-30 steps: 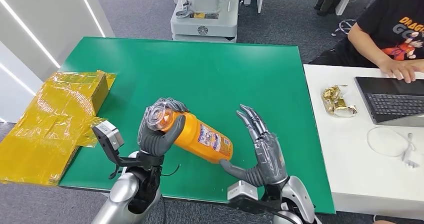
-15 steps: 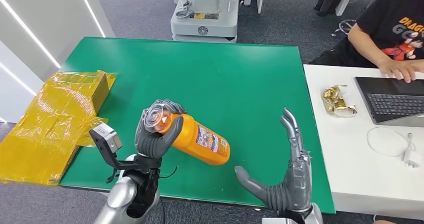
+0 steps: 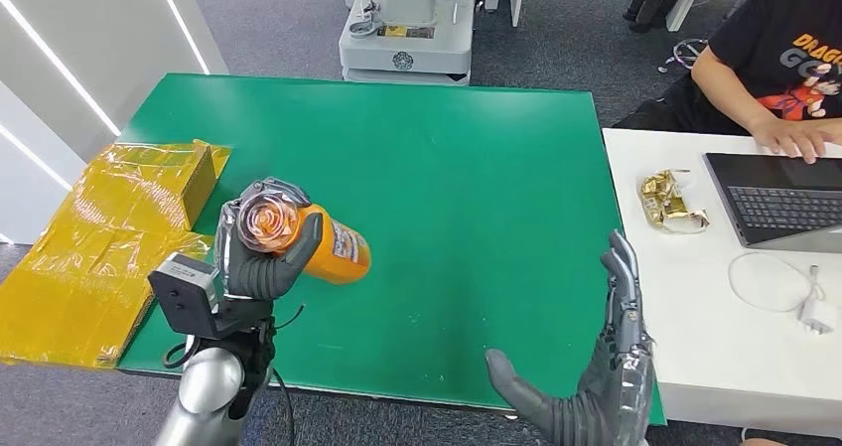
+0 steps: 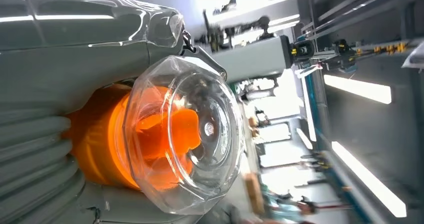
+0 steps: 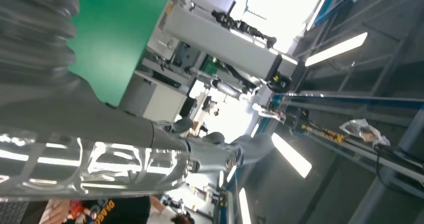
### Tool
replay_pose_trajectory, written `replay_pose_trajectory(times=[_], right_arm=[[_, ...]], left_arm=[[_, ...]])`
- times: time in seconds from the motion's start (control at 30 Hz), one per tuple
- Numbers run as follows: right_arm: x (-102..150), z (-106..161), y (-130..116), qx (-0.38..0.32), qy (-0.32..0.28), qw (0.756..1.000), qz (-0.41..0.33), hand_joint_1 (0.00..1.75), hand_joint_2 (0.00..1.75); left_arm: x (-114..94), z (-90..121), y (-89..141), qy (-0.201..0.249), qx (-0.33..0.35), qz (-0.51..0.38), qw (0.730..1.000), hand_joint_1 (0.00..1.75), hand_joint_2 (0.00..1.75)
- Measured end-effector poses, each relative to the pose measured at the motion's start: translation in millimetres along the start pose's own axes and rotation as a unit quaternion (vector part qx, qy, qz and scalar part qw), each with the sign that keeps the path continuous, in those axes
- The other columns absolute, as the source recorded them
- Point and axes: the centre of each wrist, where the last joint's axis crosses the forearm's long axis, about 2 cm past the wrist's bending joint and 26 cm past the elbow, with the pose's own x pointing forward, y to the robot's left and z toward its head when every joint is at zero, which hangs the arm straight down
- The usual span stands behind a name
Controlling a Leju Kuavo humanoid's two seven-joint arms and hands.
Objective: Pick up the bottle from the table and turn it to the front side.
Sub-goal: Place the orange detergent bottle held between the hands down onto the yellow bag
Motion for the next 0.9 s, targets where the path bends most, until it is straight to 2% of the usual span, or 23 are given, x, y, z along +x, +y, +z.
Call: replay_pose_trajectory(times=[0.2, 0.33, 0.47, 0.67, 0.83, 0.9], right_arm=[[3, 5, -3, -0.016, 0.001, 1.000, -0.008, 0.00, 1.75], [4, 8, -4, -0.019, 0.002, 1.000, -0.010, 0.00, 1.75], [5, 8, -5, -0.021, 0.000, 1.000, -0.015, 0.00, 1.75], [5, 8, -5, -0.022, -0.004, 0.999, -0.026, 0.00, 1.75], [4, 4, -5, -0.021, -0.012, 0.999, -0.035, 0.00, 1.75], [4, 2, -5, -0.022, -0.015, 0.999, -0.036, 0.00, 1.75]], left_arm=[[-3, -1, 28, 0.003, -0.041, -0.140, 0.989, 1.75, 1.75], [-4, -3, 46, 0.001, -0.053, -0.194, 0.980, 1.75, 1.75], [-6, -5, 62, 0.006, -0.064, -0.270, 0.961, 1.75, 1.75], [-12, -1, 99, 0.018, -0.085, -0.410, 0.908, 1.75, 1.75], [-19, 3, 117, 0.024, -0.132, -0.551, 0.823, 1.75, 1.75], [-22, 4, 122, 0.027, -0.146, -0.577, 0.803, 1.75, 1.75]])
